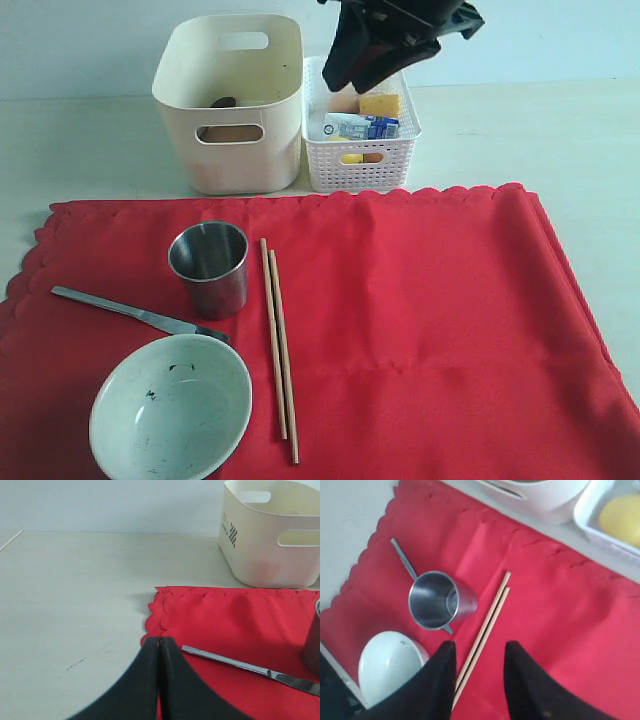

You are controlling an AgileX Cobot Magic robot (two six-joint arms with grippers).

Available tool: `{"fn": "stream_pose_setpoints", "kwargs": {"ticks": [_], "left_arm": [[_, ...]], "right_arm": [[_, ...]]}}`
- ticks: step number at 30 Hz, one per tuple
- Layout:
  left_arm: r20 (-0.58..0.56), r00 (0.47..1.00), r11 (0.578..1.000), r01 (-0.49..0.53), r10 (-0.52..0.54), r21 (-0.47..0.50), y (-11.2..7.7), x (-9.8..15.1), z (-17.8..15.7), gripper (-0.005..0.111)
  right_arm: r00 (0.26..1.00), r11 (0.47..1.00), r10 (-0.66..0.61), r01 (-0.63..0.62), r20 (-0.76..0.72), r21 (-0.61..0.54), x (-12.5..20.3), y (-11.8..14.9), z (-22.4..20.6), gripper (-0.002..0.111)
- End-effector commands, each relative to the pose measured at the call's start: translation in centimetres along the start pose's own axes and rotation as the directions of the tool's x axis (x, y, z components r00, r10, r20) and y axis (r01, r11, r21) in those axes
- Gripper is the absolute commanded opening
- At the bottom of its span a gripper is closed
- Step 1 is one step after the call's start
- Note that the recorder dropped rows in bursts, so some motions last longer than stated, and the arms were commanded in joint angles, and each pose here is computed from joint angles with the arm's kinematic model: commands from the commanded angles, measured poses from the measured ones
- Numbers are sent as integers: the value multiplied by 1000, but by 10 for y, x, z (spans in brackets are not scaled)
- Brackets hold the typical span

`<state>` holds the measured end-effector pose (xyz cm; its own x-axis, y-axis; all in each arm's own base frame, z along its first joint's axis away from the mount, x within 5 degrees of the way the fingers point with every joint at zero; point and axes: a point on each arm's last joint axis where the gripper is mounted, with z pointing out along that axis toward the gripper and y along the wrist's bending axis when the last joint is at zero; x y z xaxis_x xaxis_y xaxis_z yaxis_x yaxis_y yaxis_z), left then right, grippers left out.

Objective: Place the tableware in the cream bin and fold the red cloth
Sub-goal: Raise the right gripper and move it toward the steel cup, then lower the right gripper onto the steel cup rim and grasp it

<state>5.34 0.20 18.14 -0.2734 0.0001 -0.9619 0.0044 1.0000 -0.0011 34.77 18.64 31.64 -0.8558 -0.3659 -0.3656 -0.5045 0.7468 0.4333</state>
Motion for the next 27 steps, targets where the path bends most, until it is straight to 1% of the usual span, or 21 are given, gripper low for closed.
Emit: {"fn": "stream_pose_setpoints", "kwargs": {"ticks": [1,5,8,12,16,20,24,27], "left_arm": [[7,1000,1000,12,-12,3,0,0,0,0],[7,1000,1000,12,-12,3,0,0,0,0],[7,1000,1000,12,-12,3,0,0,0,0],[7,1000,1000,12,-12,3,0,0,0,0],[7,1000,1000,12,-12,3,0,0,0,0],[7,1000,1000,12,-12,3,0,0,0,0],[7,1000,1000,12,-12,3,0,0,0,0],[7,1000,1000,12,-12,3,0,0,0,0]], "right_arm": [[999,994,-45,45,-1,-98,19,7,4,32],[998,981,-56,48,-37,-188,36,10,18,32],[993,977,-87,71,-76,-200,47,17,32,32],[980,965,-169,144,-102,-218,57,40,51,32],[968,955,-240,222,-73,-198,60,62,64,32],[960,945,-279,268,-31,-188,60,79,72,32],[939,926,-343,340,11,-163,60,88,79,32],[940,927,-342,337,-2,-163,58,86,88,32]]}}
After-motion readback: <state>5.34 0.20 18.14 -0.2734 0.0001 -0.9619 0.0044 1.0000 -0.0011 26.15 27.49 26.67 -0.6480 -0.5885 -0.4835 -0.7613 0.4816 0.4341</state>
